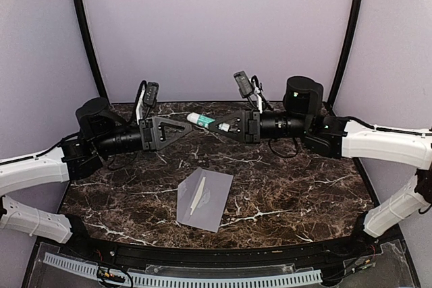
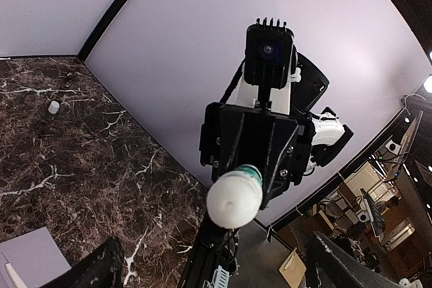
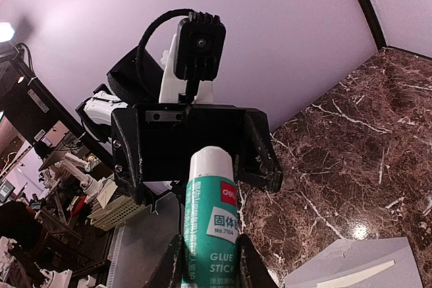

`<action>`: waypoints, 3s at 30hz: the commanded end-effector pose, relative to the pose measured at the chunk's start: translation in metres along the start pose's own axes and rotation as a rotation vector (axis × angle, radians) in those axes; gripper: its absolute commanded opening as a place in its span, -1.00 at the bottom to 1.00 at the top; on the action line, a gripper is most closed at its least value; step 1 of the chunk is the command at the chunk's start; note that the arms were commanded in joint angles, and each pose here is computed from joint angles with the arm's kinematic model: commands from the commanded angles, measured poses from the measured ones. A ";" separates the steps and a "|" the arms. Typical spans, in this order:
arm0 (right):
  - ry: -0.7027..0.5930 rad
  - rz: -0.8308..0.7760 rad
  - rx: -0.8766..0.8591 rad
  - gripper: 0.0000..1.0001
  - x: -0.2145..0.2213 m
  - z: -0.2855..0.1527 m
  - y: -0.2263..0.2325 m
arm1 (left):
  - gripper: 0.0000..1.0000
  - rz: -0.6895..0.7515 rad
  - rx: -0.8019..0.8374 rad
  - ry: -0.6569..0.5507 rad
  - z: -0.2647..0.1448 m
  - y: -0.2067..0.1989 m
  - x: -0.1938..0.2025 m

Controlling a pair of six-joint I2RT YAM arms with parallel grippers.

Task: Place the letter into the envelope and seal it
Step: Adjust the solid glue.

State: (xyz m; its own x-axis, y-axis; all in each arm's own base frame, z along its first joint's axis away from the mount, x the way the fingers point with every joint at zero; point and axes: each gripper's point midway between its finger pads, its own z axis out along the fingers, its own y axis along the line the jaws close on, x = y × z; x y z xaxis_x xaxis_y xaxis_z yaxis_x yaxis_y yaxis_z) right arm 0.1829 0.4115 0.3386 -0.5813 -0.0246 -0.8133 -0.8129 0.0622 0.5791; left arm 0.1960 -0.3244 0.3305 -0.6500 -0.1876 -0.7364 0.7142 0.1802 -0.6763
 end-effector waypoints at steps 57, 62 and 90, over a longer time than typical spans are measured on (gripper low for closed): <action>0.086 -0.049 -0.006 -0.59 0.010 0.006 -0.003 | -0.89 -0.127 0.167 0.140 0.023 -0.010 0.011; -0.005 0.000 -0.032 -0.26 0.001 0.003 0.001 | -0.99 -0.124 0.179 0.106 0.021 -0.012 0.007; -0.029 0.060 -0.144 -0.52 0.008 0.021 0.022 | -1.00 -0.109 0.165 0.056 0.016 -0.012 0.001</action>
State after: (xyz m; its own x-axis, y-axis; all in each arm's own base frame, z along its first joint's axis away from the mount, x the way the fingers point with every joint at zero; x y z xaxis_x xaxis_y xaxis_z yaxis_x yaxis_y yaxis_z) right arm 0.1670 0.4311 0.3210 -0.6606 -0.0344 -0.7500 -0.7496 -0.0250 0.6614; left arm 0.1959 -0.3452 0.3292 -0.7545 -0.1309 -0.6431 0.6456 0.0274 -0.7631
